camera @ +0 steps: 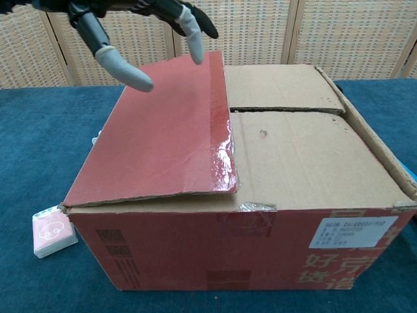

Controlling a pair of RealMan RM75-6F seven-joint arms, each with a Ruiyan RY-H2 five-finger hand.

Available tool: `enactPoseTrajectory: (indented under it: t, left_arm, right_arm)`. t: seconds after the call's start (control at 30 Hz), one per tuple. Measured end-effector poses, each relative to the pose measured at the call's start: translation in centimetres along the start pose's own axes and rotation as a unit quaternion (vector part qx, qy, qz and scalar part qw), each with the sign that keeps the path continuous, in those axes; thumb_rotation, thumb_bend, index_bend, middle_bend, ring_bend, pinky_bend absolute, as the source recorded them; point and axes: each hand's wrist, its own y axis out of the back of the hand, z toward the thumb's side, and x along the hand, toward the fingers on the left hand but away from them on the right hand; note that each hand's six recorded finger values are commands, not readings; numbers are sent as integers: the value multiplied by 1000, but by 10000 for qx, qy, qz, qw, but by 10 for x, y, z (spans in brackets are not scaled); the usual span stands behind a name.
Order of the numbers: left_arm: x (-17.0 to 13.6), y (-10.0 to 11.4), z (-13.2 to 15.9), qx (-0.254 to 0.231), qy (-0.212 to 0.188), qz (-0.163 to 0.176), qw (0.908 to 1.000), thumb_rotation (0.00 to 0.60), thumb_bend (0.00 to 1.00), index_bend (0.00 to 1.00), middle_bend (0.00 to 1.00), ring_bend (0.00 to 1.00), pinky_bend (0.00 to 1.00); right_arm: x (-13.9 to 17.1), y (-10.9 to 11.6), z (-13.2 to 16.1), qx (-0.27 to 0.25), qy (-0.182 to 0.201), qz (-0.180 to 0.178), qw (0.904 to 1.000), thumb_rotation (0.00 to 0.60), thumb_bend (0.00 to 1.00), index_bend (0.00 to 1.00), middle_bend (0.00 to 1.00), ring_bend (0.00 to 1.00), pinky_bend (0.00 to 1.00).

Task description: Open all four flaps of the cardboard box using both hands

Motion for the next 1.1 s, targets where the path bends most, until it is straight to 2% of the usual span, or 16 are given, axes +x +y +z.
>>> enactPoseTrajectory:
  t: [0.27,0.43,0.6,0.8,1.1]
  left_arm:
    - [42,-3,17,-63,-239,-120,9996,335,130,278,77,52,65]
    - [62,-7,24,-67,-275,-209,9994,208,128,281,78,53,65]
    - [73,-12,31,-73,-298,-330,9990,120,159,293,86,53,65]
    - [80,-17,38,-24,-309,-408,9987,117,181,314,114,53,65]
    - [82,-26,40,353,-290,-523,9976,117,182,380,211,101,65]
  right_arm:
    - [5,1,-6,-30,-98,-52,9999,600,1000,167,165,0,83]
    - [8,1,-10,-50,-154,-72,9998,600,1000,167,165,0,79]
    - [11,2,-15,-77,-204,-88,9997,600,1000,167,165,0,75]
    - [12,1,-17,-101,-232,-92,9996,600,1000,167,165,0,74]
    - [15,1,-23,-145,-302,-127,9994,600,1000,167,165,0,69]
